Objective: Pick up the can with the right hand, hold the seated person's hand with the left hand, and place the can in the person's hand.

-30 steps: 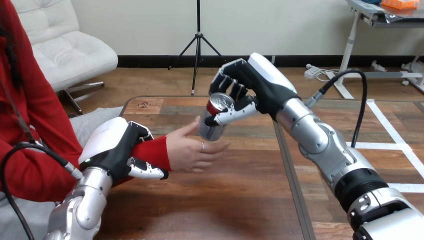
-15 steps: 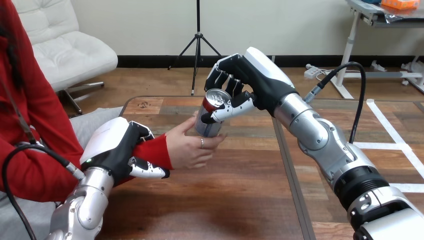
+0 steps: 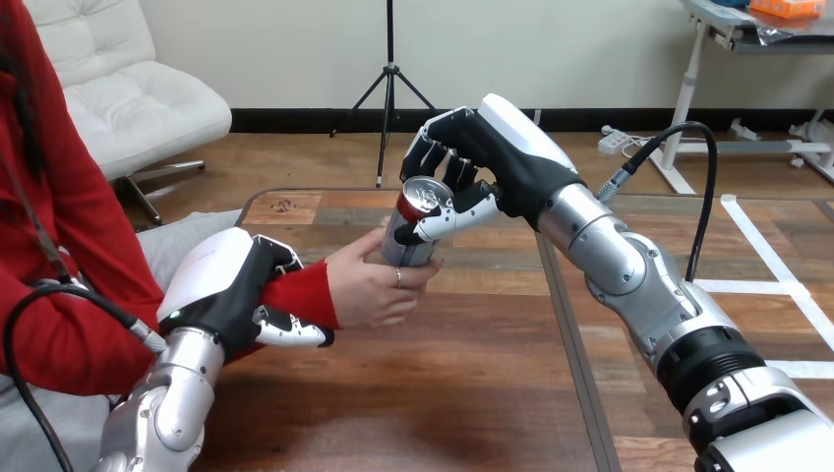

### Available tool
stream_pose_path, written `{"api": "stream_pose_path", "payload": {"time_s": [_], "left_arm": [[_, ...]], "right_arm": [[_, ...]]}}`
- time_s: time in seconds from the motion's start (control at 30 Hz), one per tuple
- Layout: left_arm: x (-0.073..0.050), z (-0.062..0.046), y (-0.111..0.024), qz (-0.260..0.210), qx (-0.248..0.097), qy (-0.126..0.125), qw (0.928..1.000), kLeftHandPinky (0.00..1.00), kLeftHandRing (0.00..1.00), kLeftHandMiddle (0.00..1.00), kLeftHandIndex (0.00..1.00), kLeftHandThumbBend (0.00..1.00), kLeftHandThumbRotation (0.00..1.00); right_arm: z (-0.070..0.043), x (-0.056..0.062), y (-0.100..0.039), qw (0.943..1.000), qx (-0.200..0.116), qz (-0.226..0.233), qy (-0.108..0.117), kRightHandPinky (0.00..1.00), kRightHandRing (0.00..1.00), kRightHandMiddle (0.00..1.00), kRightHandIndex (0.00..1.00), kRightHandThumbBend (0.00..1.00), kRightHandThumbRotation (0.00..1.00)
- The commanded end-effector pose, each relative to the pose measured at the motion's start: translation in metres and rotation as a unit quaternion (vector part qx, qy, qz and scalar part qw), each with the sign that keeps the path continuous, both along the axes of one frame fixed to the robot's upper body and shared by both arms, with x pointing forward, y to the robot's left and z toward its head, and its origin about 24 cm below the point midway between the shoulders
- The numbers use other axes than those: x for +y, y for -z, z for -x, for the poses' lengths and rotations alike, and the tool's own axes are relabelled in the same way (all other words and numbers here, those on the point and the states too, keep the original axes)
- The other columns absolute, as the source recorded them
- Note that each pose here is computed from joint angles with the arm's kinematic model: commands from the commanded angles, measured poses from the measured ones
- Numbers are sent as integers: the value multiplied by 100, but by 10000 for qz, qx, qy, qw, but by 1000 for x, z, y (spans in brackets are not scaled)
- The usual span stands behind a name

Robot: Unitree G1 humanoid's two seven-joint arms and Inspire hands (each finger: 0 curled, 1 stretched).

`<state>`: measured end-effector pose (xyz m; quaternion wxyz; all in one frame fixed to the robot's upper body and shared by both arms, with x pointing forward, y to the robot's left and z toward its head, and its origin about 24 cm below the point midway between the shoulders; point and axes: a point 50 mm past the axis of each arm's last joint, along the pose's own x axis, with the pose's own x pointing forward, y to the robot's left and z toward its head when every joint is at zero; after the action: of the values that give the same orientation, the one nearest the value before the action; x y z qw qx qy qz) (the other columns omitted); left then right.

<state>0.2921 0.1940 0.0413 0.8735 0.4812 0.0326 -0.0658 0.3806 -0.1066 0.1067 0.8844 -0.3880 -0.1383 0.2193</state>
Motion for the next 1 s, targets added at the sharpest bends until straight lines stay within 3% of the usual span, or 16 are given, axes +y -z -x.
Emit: {"api": "stream_pose_path", "payload": {"time_s": [0.0, 0.97], "left_arm": [[-50, -31, -118, 647, -2641, 927, 9578, 22, 28, 35, 36, 61, 0], [-45, -17, -132, 736, -3028, 956, 9454, 21, 27, 35, 36, 61, 0]], "right_arm": [[-3, 26, -64, 9911, -1133, -421, -560, 30, 33, 39, 42, 71, 0], [-2, 25, -41, 9956, -728, -250, -535, 30, 33, 39, 43, 71, 0]]}}
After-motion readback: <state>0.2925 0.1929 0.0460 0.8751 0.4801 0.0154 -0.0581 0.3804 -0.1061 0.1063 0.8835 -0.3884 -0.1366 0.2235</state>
